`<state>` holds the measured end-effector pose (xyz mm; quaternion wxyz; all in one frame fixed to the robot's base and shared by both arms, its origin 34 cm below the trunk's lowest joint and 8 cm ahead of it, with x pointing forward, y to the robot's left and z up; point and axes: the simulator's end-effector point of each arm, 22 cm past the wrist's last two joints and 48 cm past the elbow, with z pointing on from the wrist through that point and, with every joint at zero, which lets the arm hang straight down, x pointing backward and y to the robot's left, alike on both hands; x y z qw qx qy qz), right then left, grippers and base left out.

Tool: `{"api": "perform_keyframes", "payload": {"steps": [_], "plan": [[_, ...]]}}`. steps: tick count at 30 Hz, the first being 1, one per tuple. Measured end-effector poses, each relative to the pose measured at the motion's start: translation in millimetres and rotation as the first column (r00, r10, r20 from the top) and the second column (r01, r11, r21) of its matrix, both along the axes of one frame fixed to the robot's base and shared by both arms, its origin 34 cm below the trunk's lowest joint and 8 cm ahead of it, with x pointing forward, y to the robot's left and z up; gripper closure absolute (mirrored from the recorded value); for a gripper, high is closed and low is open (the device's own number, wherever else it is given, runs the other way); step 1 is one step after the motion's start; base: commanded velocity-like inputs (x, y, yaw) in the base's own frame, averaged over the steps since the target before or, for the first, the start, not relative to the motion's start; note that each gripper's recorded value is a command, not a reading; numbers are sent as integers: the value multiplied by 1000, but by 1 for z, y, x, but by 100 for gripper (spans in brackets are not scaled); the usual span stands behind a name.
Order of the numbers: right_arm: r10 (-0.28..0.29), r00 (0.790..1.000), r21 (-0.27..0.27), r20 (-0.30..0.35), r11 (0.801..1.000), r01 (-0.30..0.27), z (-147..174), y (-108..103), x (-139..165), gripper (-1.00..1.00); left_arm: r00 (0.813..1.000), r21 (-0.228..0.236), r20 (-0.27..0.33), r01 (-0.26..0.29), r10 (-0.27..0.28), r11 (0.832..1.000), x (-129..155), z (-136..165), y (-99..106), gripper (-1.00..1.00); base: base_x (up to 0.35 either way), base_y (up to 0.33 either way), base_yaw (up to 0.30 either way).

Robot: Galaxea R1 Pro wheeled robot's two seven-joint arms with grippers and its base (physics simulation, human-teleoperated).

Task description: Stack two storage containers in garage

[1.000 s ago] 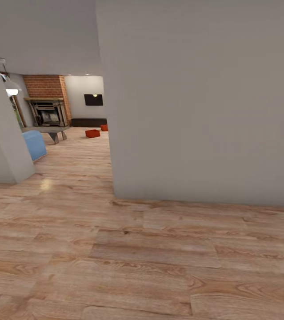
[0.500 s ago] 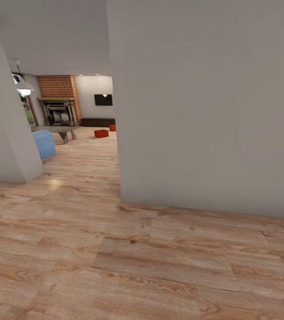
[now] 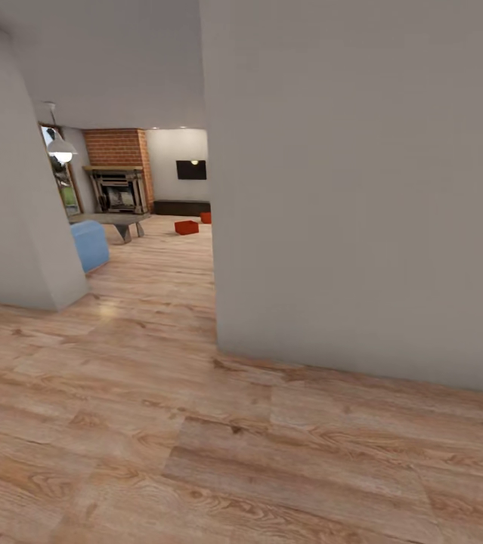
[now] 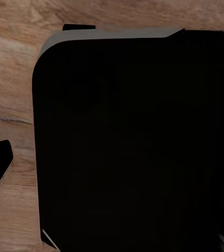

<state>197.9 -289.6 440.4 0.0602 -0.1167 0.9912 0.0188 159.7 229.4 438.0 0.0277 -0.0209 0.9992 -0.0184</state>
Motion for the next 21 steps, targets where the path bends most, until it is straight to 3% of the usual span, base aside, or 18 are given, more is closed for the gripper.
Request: {"api": "perform_keyframes", "payload": {"steps": [16, 21], "plan": [[-5, 1000, 2, 2, 1000, 5, 0, 1, 1, -100, 1000, -1, -3, 3, -3, 1000, -1, 0, 0, -100, 317, 0, 0], [-10, 1000, 2, 2, 1000, 10, 0, 1, 1, -100, 1000, -1, 0, 4, -4, 1000, 0, 0, 0, -100, 263, 0, 153]]}}
